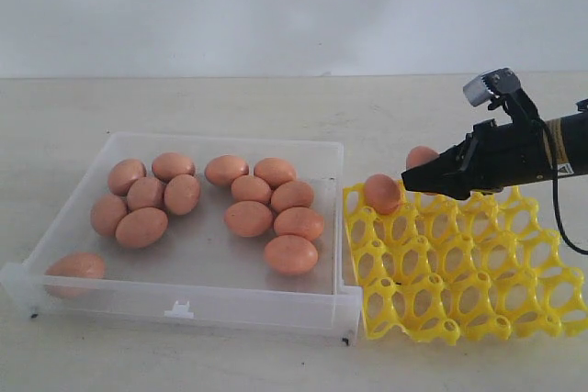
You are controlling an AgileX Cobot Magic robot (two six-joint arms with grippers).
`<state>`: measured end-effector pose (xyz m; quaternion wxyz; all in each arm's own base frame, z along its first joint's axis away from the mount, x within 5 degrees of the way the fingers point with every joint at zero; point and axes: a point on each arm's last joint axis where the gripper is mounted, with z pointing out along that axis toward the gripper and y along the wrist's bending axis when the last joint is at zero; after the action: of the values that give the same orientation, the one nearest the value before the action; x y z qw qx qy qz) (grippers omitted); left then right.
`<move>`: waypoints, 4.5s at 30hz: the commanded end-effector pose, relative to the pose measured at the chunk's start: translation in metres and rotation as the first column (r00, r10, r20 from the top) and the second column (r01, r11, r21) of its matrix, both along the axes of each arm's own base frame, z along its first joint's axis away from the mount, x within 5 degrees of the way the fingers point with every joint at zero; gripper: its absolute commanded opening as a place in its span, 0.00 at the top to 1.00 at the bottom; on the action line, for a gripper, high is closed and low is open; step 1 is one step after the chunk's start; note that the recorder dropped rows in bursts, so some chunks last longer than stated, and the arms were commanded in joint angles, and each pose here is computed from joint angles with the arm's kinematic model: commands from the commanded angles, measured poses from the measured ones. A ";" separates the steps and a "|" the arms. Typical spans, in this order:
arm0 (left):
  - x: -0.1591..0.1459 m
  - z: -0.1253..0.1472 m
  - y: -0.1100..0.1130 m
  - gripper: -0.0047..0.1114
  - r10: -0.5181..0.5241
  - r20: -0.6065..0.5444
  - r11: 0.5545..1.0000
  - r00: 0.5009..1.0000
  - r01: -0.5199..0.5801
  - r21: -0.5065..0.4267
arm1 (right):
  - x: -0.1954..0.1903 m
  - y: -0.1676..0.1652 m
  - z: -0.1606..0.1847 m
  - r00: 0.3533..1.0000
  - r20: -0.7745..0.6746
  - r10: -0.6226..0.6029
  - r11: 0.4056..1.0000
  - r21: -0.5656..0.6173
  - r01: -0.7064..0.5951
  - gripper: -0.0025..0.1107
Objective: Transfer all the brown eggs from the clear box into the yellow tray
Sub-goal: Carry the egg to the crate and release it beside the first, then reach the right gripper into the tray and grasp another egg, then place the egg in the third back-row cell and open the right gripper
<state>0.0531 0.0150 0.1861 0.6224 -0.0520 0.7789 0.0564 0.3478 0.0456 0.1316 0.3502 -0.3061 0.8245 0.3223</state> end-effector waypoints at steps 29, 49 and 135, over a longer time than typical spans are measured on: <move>0.000 -0.001 0.000 1.00 -0.001 0.000 1.000 1.000 0.001 0.005 | 0.020 0.002 0.035 0.980 0.099 -0.174 0.966 0.210 0.151 0.52; 0.000 -0.001 0.000 1.00 -0.001 0.000 1.000 1.000 0.001 0.005 | -0.026 0.257 0.098 0.885 0.404 0.231 0.728 -0.676 0.119 0.98; 0.000 -0.001 0.000 1.00 -0.001 0.000 1.000 1.000 0.001 0.005 | -0.010 -0.028 0.016 0.952 -0.001 -0.306 0.952 0.004 0.306 0.98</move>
<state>0.0531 0.0150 0.1861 0.6224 -0.0520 0.7789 0.0564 0.3348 0.0199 0.1451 0.3868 -0.1812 0.8598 0.2798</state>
